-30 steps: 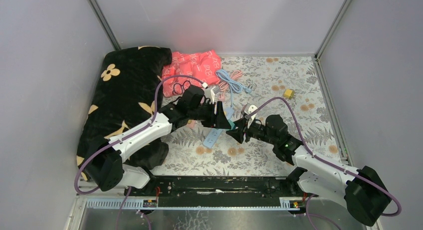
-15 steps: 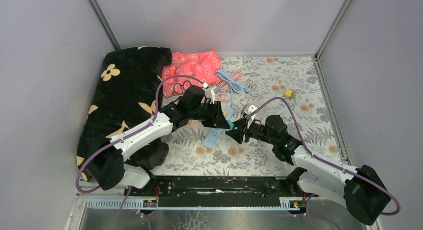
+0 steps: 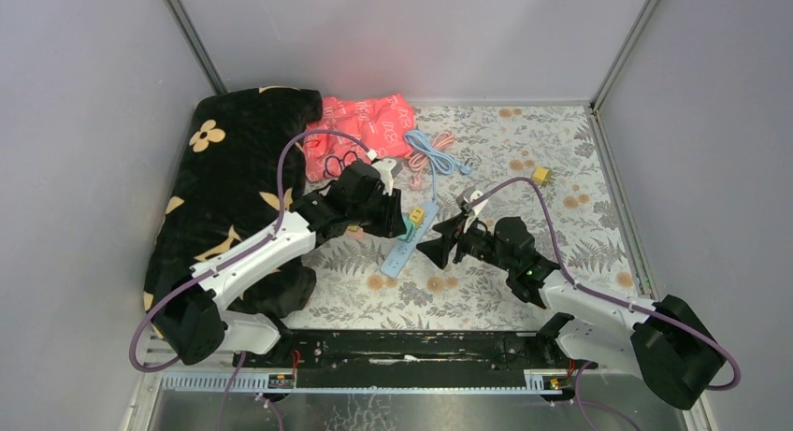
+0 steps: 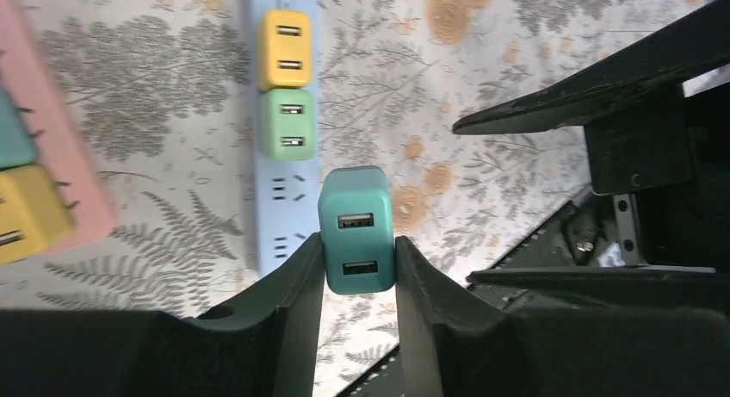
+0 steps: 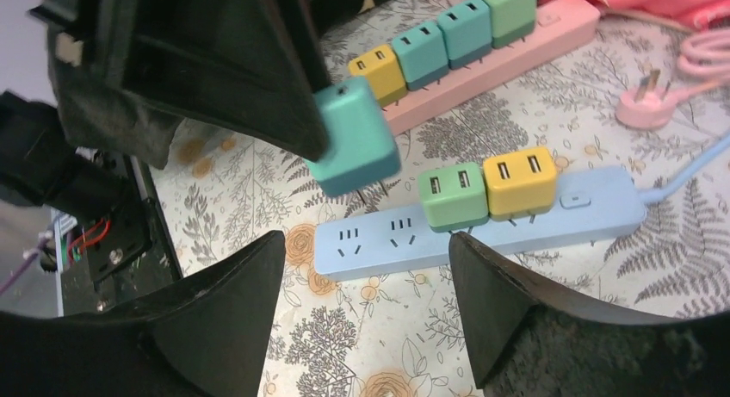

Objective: Insert the plug
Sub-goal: Pick up the plug from the center of the board, then insert the plug into the socket.

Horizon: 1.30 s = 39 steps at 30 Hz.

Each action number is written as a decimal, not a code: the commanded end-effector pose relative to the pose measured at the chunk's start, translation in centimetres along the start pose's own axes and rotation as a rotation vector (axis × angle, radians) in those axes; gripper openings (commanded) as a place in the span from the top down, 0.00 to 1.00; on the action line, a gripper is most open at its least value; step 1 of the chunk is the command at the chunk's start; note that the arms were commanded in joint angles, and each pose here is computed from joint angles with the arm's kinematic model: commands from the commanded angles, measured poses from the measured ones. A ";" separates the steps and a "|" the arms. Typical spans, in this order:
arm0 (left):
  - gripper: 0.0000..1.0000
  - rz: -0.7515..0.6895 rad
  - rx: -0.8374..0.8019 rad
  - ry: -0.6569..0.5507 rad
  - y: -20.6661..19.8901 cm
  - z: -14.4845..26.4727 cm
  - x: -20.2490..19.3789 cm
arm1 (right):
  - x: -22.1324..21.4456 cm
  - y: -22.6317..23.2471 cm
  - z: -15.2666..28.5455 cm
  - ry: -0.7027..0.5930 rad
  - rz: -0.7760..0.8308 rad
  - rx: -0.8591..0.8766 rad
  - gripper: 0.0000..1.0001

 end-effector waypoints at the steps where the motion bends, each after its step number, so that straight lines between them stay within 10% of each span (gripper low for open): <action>1: 1.00 -0.122 0.143 -0.044 2.4 1.5 1.4 | 2.2 -0.6 -0.7 -0.133 -0.149 -0.062 0.23; 17: 1.00 -0.156 0.229 0.042 4.4 0.9 -0.3 | -2.4 -5.4 -2.3 -0.165 -0.684 -0.300 0.29; 39: 1.00 -0.109 0.276 0.157 5.3 -2.4 -3.3 | -7.9 -7.4 -6.0 -0.056 -0.925 -0.360 0.45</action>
Point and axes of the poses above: each gripper's point midway between its finger pads, its own z axis back along the fingers, its own y axis along the line the jaws close on, x = y × z, the point moved 1 cm from there along z, back along the fingers, and after that the axes turned 15 degrees about -z, right-handed, at the moved point
